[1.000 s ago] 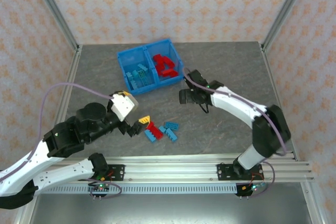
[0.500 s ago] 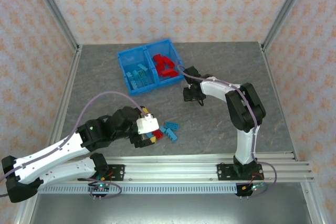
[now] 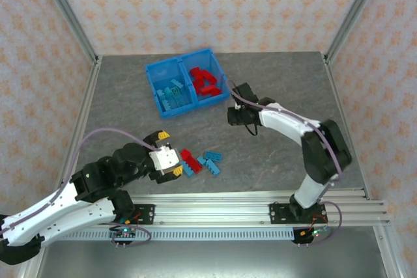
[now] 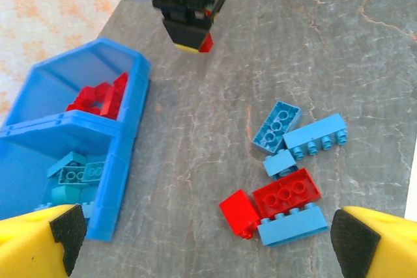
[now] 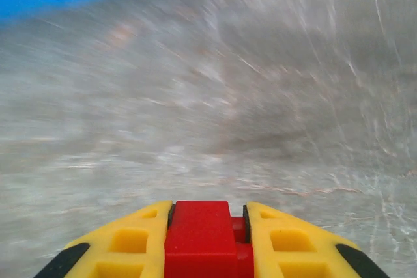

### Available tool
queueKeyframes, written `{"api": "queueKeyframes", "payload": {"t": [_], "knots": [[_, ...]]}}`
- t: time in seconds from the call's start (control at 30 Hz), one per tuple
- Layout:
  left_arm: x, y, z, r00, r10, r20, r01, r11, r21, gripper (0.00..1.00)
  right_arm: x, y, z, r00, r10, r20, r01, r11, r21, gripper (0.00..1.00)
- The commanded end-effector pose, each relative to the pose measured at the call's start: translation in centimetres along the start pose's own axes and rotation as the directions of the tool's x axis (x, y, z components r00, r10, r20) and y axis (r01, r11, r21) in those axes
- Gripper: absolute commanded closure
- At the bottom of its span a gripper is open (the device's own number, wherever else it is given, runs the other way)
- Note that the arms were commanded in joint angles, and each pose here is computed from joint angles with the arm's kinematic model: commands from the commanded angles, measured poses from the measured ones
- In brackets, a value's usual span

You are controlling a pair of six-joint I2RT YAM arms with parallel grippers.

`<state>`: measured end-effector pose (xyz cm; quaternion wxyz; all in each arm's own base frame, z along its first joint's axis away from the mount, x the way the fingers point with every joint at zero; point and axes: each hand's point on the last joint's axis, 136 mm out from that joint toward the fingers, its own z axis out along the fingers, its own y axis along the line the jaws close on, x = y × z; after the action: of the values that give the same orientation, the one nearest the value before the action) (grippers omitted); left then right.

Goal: Sort the legos into containers by color

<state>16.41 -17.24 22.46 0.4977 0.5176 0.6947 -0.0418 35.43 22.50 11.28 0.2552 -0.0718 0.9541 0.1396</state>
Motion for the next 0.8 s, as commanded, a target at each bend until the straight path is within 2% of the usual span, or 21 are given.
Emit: {"api": "queueKeyframes", "payload": {"t": [0.0, 0.1, 0.17, 0.4, 0.6, 0.77], "knots": [[0.2, 1.3, 0.0, 1.000, 0.019, -0.013, -0.020, 0.997, -0.071, 0.00, -4.5, 4.1, -4.8, 0.987, 0.010, 0.163, 0.012, 0.991, -0.136, 0.79], [0.6, 1.7, 0.0, 0.999, 0.017, -0.035, -0.020, 0.996, -0.090, 0.00, -7.8, 5.8, -6.0, 0.973, 0.010, 0.230, 0.031, 0.985, -0.173, 0.79], [0.8, 2.1, -0.1, 0.999, 0.005, -0.043, -0.010, 0.995, -0.102, 0.00, -9.7, 6.5, -5.3, 0.969, -0.005, 0.249, 0.047, 0.985, -0.163, 0.79], [0.4, 3.5, -0.9, 0.997, -0.078, 0.030, 0.081, 0.986, -0.145, 0.00, -15.7, 7.0, 2.1, 0.961, -0.062, 0.270, 0.078, 0.996, -0.050, 0.79], [0.8, 3.6, -0.5, 0.996, -0.084, 0.008, 0.084, 0.985, -0.149, 0.00, -17.4, 6.1, 8.3, 0.970, -0.066, 0.232, 0.062, 0.998, 0.028, 0.79], [0.8, 3.2, 0.0, 0.996, -0.087, -0.015, 0.085, 0.989, -0.118, 0.01, -17.6, 5.3, 11.4, 0.976, -0.046, 0.214, 0.035, 0.998, 0.055, 0.76]]}}
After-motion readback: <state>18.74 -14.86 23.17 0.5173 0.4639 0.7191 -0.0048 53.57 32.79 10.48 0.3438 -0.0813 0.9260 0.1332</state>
